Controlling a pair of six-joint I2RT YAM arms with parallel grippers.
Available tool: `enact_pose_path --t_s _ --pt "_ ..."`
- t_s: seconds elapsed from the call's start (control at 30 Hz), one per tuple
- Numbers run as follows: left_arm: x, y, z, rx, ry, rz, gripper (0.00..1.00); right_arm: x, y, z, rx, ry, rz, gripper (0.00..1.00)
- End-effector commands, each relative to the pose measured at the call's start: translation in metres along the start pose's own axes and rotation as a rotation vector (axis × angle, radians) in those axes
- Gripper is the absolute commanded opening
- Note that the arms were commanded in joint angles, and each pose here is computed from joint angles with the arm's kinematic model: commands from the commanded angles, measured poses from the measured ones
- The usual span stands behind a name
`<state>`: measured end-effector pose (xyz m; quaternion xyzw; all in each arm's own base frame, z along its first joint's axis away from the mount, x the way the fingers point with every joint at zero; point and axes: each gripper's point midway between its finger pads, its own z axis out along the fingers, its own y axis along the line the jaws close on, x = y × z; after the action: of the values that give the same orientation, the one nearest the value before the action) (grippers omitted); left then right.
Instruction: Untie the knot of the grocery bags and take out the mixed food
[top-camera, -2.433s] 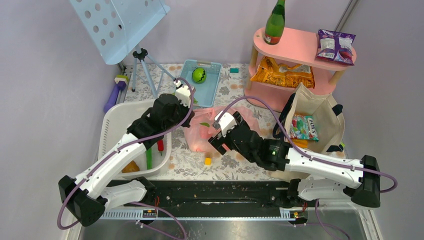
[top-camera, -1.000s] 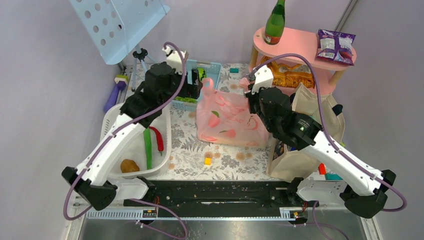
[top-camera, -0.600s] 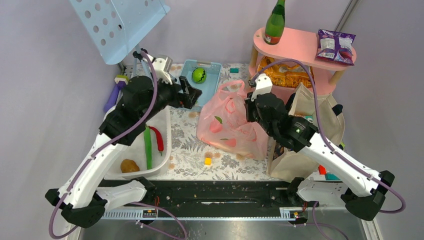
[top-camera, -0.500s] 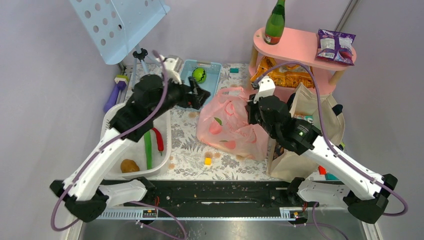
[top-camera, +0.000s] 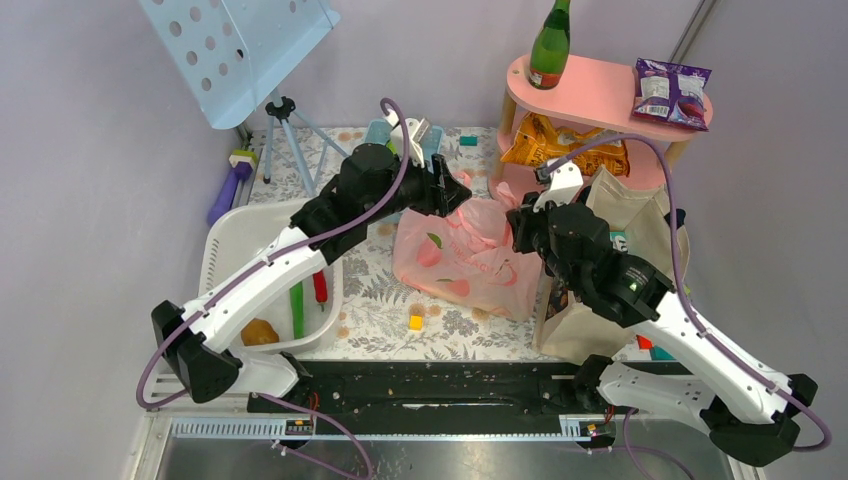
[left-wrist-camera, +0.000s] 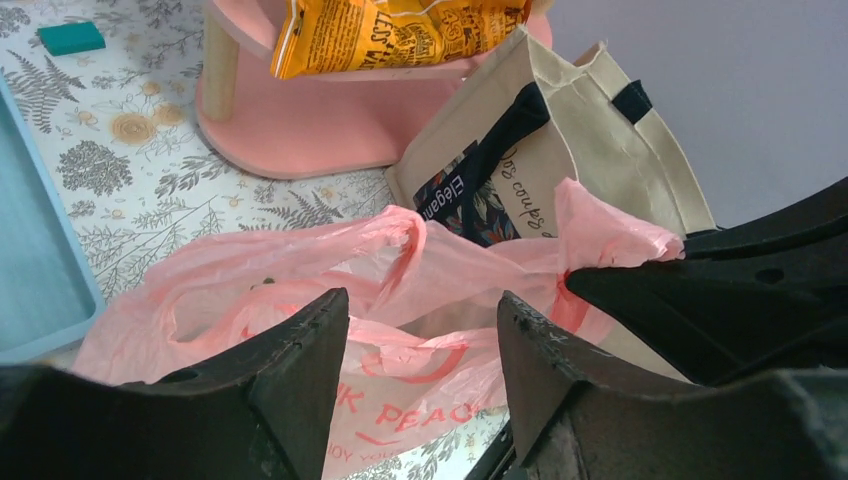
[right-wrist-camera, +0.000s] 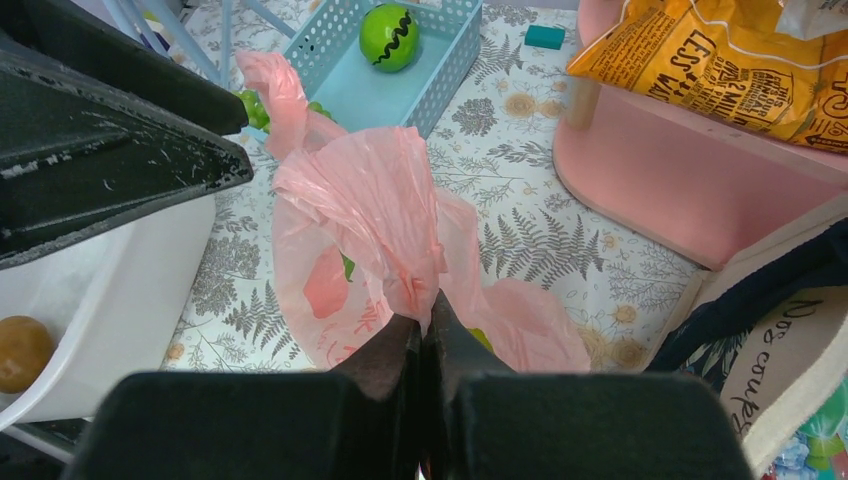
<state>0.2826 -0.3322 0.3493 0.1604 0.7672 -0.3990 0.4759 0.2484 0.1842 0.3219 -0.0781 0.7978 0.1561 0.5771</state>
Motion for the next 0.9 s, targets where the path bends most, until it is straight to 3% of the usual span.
enact_pose_path --t_s 0.0,0.4,0.6,0.7,0.87 --pt "-0.027 -0.008 0.006 0.039 -0.105 0.006 0.56 -0.013 -0.008 -0.007 0.025 -0.054 0.038 0.00" --pt "-0.014 -0.007 0.045 0.093 -0.008 -0.011 0.56 -0.015 -0.015 -0.014 0.042 -0.065 0.035 0.00" --pt "-0.013 0.007 0.065 0.050 -0.029 0.045 0.54 -0.018 -0.022 -0.020 0.060 -0.073 0.029 0.00" --pt "-0.012 0.015 0.076 0.029 -0.040 0.059 0.47 -0.017 -0.026 -0.023 0.073 -0.075 0.025 0.00" --pt "-0.016 0.005 0.081 0.097 -0.072 0.080 0.10 -0.013 -0.030 -0.023 0.088 -0.066 0.014 0.00"
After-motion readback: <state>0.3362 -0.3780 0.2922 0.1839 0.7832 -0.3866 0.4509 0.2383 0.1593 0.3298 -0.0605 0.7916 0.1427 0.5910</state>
